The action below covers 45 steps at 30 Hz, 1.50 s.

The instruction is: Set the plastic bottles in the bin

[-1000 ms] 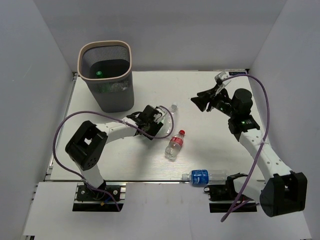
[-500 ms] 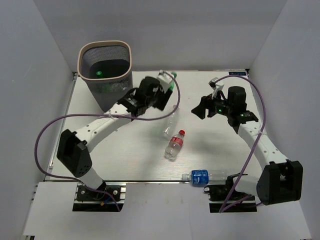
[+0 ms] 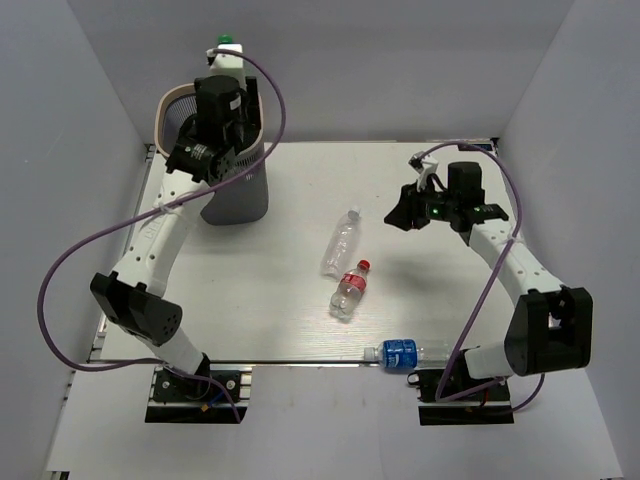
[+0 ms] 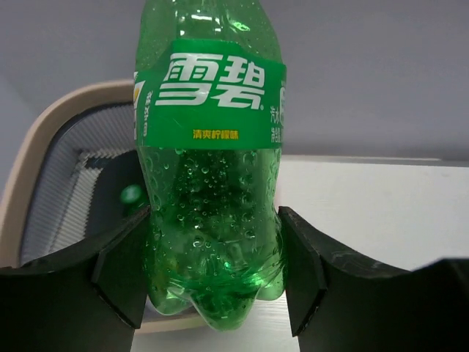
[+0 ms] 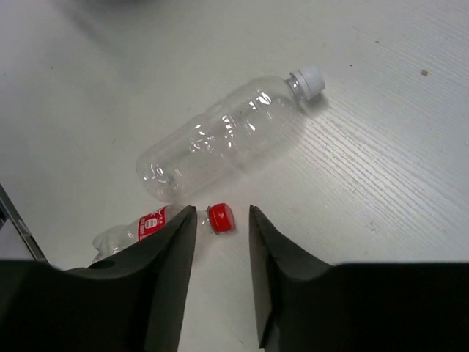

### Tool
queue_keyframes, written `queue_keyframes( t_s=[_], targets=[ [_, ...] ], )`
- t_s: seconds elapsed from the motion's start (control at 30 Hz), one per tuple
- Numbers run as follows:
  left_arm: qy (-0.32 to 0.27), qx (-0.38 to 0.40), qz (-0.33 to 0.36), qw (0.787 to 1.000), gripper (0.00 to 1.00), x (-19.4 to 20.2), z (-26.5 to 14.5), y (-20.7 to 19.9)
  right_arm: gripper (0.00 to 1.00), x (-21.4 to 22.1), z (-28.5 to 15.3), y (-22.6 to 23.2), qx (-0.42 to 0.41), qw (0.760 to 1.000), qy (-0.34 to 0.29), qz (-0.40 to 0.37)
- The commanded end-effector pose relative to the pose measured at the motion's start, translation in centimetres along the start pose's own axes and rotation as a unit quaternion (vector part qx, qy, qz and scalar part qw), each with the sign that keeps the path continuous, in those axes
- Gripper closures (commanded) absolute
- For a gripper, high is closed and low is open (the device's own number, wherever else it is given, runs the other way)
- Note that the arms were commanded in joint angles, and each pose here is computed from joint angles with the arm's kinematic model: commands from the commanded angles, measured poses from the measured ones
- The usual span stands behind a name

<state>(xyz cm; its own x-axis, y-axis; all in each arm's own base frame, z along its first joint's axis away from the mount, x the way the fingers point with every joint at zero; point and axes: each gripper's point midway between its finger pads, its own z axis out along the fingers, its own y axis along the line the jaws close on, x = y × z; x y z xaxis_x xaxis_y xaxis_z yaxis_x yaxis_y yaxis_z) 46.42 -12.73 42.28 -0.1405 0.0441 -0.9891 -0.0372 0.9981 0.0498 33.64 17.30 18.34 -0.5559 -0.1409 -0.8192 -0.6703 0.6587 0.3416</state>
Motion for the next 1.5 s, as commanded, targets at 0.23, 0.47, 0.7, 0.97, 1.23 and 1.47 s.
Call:
queue_keyframes(
  t_s=[0.23, 0.47, 0.7, 0.97, 1.23, 1.47],
  targets=[
    [0.051, -0.045, 0.003, 0.998, 0.0, 1.4, 1.2, 4.4, 0.39, 0.4, 4.8, -1.5, -0.008, 0.989, 0.129, 0.077],
    [-0.02, 0.37, 0.073, 0.926, 0.0, 1.1, -6.1, -8.4, 0.3, 1.2, 9.6, -0.4, -0.011, 0.975, 0.163, 0.152],
    [0.107, 0.455, 0.01, 0.884, 0.0, 12.1, -13.7, -10.3, 0.26, 2.5, 12.9, 1.1, 0.006, 0.958, 0.179, 0.225],
    [0.163, 0.429, -0.009, 0.889, 0.0, 17.3, -16.7, -8.6, 0.1, 4.9, 15.5, 0.4, 0.061, 0.948, 0.204, 0.234],
    [0.233, 0.427, -0.03, 0.873, 0.0, 23.4, -18.6, -8.7, 0.23, 6.7, 18.7, -0.7, 0.102, 0.948, 0.216, 0.212],
    [0.274, 0.43, -0.062, 0.858, 0.0, 28.1, -20.7, -8.9, 0.67, 4.6, 17.7, -0.1, 0.064, 0.959, 0.201, 0.191]
  ],
)
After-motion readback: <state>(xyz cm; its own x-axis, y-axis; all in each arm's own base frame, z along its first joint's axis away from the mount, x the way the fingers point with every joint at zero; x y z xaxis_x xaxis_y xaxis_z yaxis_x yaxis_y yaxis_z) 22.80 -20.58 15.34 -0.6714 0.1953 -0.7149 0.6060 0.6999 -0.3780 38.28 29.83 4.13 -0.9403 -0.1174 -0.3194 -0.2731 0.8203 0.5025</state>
